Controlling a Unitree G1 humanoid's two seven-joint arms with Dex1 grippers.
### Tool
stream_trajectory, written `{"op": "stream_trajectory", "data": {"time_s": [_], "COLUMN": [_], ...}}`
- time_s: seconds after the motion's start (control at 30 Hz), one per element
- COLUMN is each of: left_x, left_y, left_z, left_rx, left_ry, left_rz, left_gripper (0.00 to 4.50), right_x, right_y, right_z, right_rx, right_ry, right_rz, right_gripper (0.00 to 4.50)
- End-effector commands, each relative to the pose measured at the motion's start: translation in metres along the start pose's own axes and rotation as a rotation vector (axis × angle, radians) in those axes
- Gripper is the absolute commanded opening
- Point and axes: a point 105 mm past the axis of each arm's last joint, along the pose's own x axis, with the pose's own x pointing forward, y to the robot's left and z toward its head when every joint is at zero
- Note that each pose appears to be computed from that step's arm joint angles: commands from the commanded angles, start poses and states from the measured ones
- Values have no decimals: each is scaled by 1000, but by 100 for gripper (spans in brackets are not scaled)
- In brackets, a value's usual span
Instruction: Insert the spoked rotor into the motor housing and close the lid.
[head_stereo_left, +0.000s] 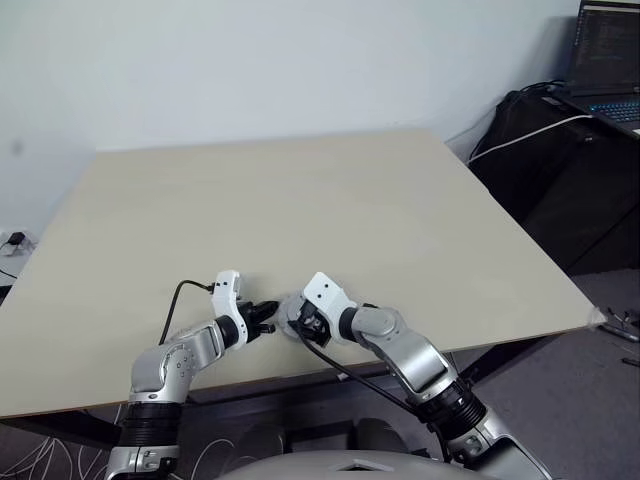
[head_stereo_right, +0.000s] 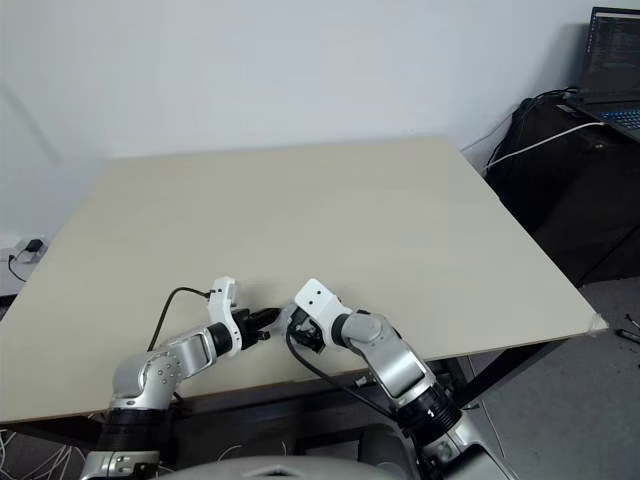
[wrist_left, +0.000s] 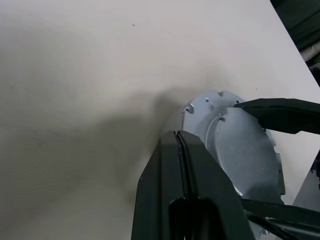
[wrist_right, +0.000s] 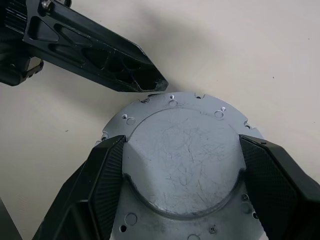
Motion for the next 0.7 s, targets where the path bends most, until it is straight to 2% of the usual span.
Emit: {"op": "stream_trajectory", "data": {"time_s": [0.03,0.2,0.53,0.67,0.7], "left_x": [2,4,14,15,16], "left_y": [-9,-13,-17,-18,-18], "left_z": [8,6,-15,-19,-19], "left_rx": [19,29,70,73,73], "left_ry": [-18,-2,134,152,154], "left_rz": [-49,-75,-81,-82,-82], "left_gripper": [0,0,0,0,0], "right_x": [0,0,2,0,-1], "right_y": [-6,-6,-3,-1,-1], "right_z": [-28,-28,-24,-14,-11], "right_rx": [29,29,30,35,37], "right_ry": [117,118,105,45,27], "right_rz": [-31,-29,-22,5,5], "right_gripper": [321,321,321,321,356]}}
